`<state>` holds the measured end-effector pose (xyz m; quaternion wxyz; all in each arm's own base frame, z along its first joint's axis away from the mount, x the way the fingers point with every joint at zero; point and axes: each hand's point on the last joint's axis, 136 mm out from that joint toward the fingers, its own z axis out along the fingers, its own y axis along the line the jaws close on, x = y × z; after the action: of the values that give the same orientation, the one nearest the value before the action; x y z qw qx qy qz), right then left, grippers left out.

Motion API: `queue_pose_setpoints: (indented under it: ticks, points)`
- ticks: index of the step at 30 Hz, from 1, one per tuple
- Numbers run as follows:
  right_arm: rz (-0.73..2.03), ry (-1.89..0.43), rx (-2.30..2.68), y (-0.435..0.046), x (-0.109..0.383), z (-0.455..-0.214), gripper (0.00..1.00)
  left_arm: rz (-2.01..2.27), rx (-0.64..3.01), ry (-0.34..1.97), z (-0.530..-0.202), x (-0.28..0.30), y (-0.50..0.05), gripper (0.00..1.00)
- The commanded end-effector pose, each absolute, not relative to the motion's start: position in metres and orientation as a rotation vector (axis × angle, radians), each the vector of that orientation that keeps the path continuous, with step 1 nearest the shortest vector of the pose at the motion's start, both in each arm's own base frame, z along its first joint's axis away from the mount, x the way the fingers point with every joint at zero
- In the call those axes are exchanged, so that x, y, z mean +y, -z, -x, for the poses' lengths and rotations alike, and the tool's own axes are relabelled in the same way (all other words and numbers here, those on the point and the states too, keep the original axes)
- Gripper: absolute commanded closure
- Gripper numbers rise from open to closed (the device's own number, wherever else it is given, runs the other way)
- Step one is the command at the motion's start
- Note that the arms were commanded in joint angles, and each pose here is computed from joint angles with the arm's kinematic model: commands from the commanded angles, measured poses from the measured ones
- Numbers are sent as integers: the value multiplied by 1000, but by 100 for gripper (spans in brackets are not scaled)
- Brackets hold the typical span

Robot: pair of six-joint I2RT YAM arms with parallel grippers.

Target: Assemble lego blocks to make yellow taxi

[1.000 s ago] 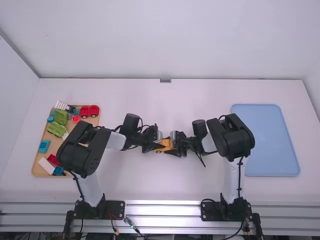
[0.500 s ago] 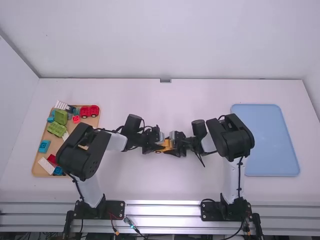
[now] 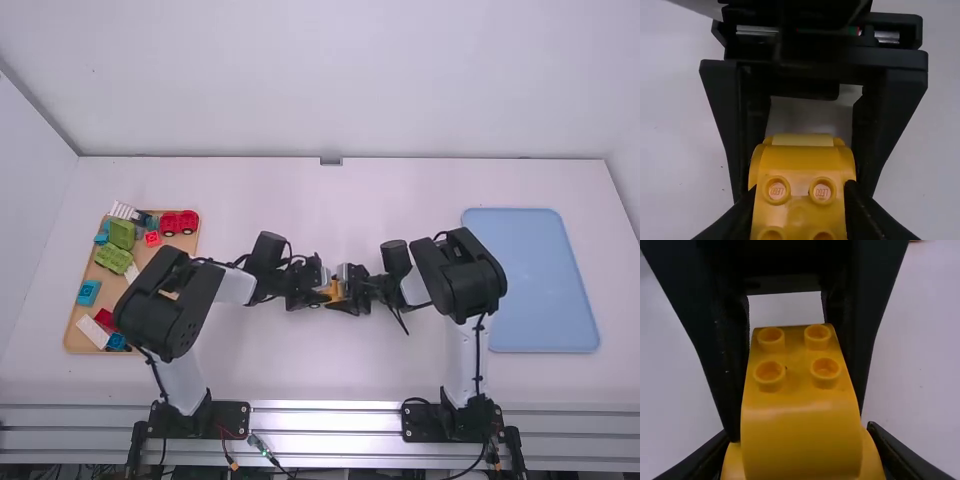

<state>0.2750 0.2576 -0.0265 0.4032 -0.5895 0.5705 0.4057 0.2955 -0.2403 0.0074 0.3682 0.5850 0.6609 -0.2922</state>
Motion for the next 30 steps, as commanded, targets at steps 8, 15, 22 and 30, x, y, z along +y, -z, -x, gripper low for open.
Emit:
queue_pose_setpoints:
  ticks: [8, 15, 22, 30]
  points:
    - [1481, -1064, 1476, 33, 259, -269, 42, -1490, 1734, 724, -291, -234, -18, 55]
    - [1481, -1064, 1476, 33, 259, -269, 42, -1446, 1747, 694, -296, -219, -41, 38]
    - [1481, -1064, 1474, 33, 259, -269, 42, -1333, 1784, 633, -304, -182, -81, 21]
    - [1310, -1038, 1477, 0, 255, -307, 42, -1075, 1686, 716, -305, -135, -162, 1]
